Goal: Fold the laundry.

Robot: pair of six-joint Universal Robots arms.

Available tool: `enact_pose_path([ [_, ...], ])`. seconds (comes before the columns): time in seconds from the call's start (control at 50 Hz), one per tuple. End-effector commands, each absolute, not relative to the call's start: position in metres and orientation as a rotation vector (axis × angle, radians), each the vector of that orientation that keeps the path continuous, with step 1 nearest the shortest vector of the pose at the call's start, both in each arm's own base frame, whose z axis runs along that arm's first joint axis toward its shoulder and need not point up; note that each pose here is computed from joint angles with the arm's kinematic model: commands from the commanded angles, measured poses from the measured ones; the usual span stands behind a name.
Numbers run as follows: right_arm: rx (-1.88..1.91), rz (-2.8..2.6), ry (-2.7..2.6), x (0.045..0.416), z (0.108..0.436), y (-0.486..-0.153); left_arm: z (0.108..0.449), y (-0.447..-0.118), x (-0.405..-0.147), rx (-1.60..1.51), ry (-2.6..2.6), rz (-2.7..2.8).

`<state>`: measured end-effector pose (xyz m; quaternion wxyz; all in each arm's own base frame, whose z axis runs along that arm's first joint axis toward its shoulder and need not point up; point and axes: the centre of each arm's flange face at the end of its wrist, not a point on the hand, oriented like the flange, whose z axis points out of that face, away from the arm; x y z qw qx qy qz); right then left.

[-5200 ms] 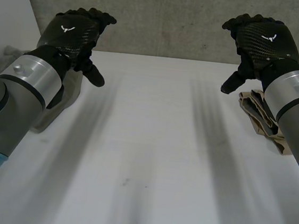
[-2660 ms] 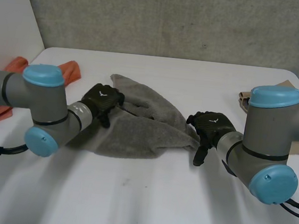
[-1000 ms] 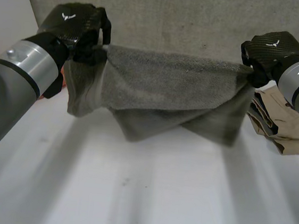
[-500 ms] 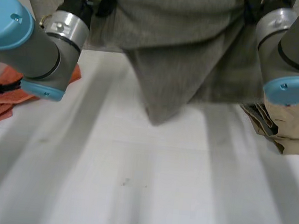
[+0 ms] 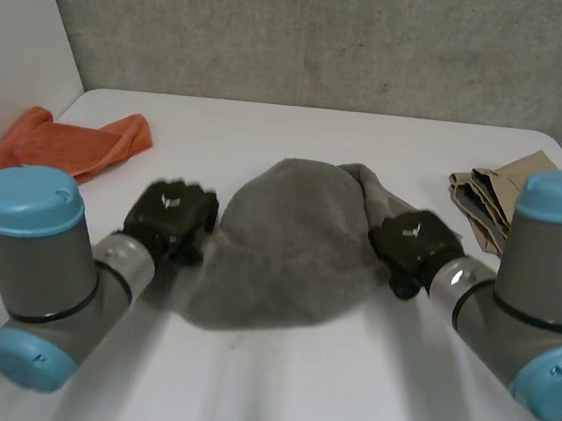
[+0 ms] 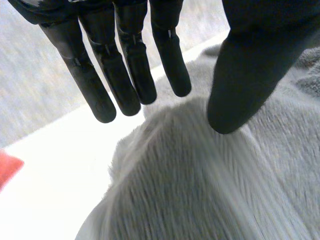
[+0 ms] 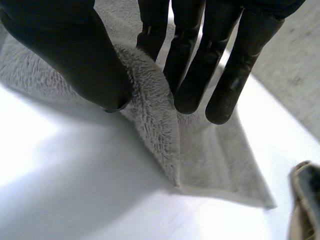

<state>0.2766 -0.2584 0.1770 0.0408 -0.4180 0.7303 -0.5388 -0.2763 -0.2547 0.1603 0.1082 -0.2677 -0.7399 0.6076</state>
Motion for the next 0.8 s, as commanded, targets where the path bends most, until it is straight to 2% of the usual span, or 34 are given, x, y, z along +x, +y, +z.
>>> enact_pose_path([
  [0.02, -1.277, -1.625, 2.265, 0.272, 0.163, -0.256, 0.181, -0.236, -0.27, -0.82, -2.256, 1.68],
  [0.12, -1.278, -1.613, 2.264, 0.272, 0.161, -0.254, 0.212, -0.25, -0.272, -0.774, -2.17, 1.802],
  [0.24, -1.291, -1.601, 2.25, 0.274, 0.159, -0.249, 0.234, -0.271, -0.275, -0.738, -2.107, 1.895],
  [0.32, -1.293, -1.6, 2.25, 0.274, 0.158, -0.248, 0.219, -0.293, -0.285, -0.755, -2.131, 1.87],
  [0.5, -1.29, -1.583, 2.266, 0.27, 0.155, -0.247, 0.186, -0.318, -0.298, -0.929, -2.217, 1.808],
  [0.66, -1.283, -1.587, 2.273, 0.269, 0.155, -0.249, 0.159, -0.311, -0.302, -1.067, -2.297, 1.682],
  [0.8, -1.281, -1.601, 2.267, 0.269, 0.157, -0.251, 0.154, -0.296, -0.306, -1.117, -2.322, 1.592],
])
